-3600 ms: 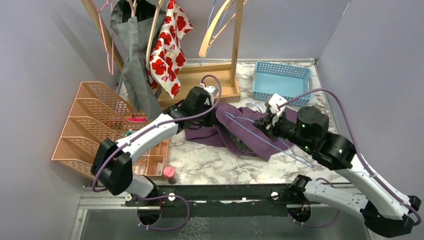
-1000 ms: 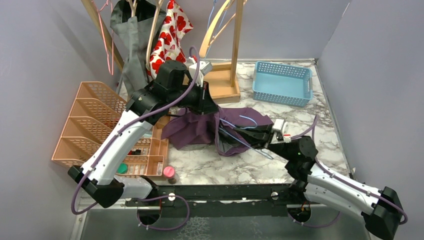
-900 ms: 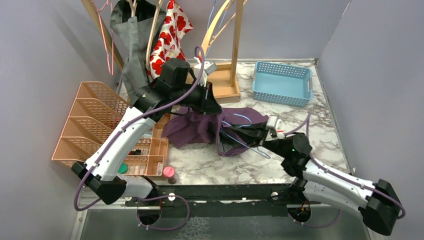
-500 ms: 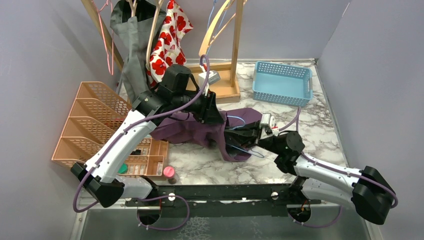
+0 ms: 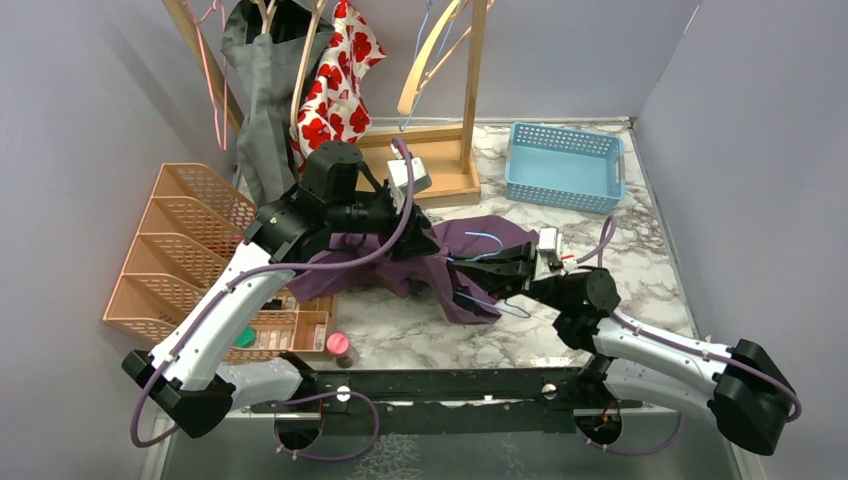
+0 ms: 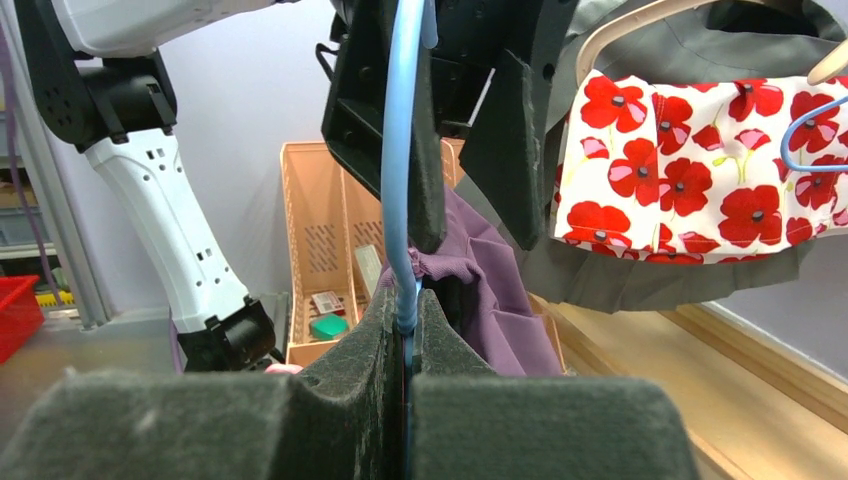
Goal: Place the skirt on the hanger
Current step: Hang the skirt on the hanger.
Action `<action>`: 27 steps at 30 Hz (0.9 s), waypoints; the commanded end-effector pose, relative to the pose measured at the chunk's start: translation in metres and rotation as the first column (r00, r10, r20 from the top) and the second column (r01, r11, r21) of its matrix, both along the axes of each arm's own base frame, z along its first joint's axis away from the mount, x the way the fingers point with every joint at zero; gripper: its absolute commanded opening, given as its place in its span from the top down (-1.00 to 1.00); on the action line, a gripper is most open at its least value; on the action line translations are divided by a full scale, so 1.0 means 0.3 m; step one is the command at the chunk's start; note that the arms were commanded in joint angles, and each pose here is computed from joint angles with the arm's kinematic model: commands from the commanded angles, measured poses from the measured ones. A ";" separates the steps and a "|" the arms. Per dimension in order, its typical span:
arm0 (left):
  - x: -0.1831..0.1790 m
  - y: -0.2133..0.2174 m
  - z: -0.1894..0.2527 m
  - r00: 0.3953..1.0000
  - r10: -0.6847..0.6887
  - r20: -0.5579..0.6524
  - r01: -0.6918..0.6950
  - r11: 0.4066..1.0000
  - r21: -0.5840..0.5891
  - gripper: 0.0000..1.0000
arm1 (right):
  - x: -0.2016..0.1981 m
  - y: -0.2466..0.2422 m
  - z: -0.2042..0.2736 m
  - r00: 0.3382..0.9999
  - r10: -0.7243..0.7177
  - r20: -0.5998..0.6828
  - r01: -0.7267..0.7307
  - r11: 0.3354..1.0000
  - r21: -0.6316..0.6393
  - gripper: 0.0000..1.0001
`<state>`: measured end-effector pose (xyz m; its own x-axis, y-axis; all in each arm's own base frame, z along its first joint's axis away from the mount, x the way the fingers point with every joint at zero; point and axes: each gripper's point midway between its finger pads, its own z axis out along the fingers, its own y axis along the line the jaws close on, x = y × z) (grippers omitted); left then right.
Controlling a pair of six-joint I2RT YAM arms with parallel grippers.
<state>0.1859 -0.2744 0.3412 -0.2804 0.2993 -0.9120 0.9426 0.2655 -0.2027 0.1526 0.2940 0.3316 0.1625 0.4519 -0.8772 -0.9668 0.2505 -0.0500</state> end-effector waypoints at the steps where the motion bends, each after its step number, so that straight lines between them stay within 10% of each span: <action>1: -0.101 0.011 0.077 0.961 -0.191 0.201 0.205 0.978 -0.049 -0.08 | -0.054 -0.064 0.160 0.994 -0.009 0.111 -0.008 0.988 0.153 0.98; 17: -0.123 0.013 -0.088 0.911 -0.321 0.258 0.326 0.945 0.025 -0.03 | -0.096 -0.042 0.171 0.988 0.065 0.142 -0.082 0.990 0.112 0.98; 24: -0.144 0.011 -0.138 0.887 -0.378 0.266 0.383 0.923 0.034 0.96 | -0.107 -0.030 0.170 0.985 0.095 0.142 -0.108 0.990 0.088 0.98; 27: -0.125 0.009 -0.122 0.883 -0.358 0.304 0.365 0.930 0.037 1.00 | -0.103 -0.019 0.165 0.987 0.106 0.121 -0.114 0.992 0.062 0.97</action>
